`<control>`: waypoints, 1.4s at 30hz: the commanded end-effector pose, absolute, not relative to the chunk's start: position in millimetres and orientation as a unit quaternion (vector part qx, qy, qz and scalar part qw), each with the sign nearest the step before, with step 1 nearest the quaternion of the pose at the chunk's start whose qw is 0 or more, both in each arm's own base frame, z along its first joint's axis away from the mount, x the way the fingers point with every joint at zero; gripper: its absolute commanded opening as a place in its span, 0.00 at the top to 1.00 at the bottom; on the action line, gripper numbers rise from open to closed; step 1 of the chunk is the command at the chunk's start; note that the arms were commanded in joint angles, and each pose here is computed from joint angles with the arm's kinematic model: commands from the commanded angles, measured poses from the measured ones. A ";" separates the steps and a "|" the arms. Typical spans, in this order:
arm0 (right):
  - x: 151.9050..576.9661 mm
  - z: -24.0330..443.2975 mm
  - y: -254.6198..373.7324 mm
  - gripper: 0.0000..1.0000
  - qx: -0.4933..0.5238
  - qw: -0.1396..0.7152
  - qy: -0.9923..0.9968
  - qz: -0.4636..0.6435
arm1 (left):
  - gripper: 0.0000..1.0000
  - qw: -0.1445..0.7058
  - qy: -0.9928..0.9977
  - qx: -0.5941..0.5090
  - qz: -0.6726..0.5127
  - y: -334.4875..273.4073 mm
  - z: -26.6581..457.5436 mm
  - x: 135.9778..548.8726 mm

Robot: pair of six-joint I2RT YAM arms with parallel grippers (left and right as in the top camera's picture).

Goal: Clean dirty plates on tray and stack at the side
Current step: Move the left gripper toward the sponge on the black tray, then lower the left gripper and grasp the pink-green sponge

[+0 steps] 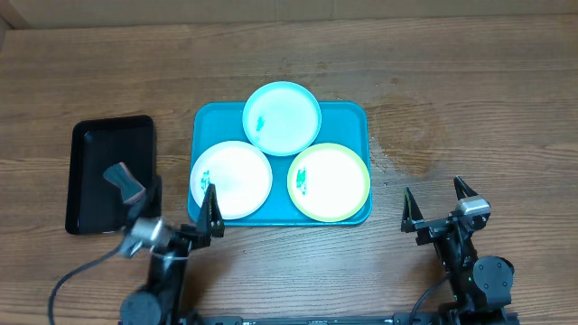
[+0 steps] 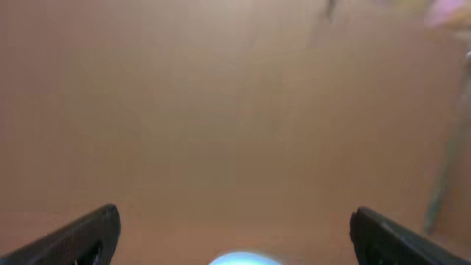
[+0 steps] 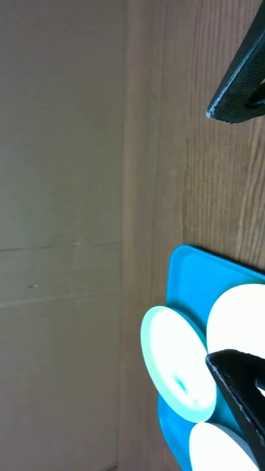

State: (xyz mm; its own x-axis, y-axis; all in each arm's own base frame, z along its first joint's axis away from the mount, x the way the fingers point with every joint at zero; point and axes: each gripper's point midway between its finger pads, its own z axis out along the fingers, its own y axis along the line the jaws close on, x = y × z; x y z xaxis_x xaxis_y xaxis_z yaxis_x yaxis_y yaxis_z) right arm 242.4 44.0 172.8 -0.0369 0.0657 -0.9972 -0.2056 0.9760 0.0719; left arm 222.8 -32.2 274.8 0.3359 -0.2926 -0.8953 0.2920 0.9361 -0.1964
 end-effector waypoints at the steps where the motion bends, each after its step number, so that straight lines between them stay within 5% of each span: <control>1: 242.8 171.1 42.0 0.00 -0.045 0.694 0.712 0.094 | 0.00 0.860 0.468 0.040 -0.198 -42.3 313.8 196.9; 6: 242.8 171.1 42.0 0.00 -0.045 0.694 0.712 0.094 | 0.00 0.917 0.388 -0.027 -0.088 -2.0 369.3 171.5; 11: 242.8 171.1 42.0 0.00 -0.045 0.694 0.712 0.094 | 0.00 0.847 0.527 -0.067 -0.035 14.6 381.1 210.0; 18: 242.8 171.1 42.0 0.00 -0.045 0.694 0.712 0.094 | 0.01 0.659 0.750 -0.055 -0.001 15.4 341.5 303.2; 25: 242.8 171.1 42.0 0.00 -0.045 0.694 0.712 0.094 | 0.00 0.557 0.816 -0.141 0.058 67.6 329.6 342.2; 42: 242.8 171.1 42.0 0.00 -0.045 0.694 0.712 0.094 | 0.01 0.254 0.912 -0.307 0.094 168.6 167.4 307.2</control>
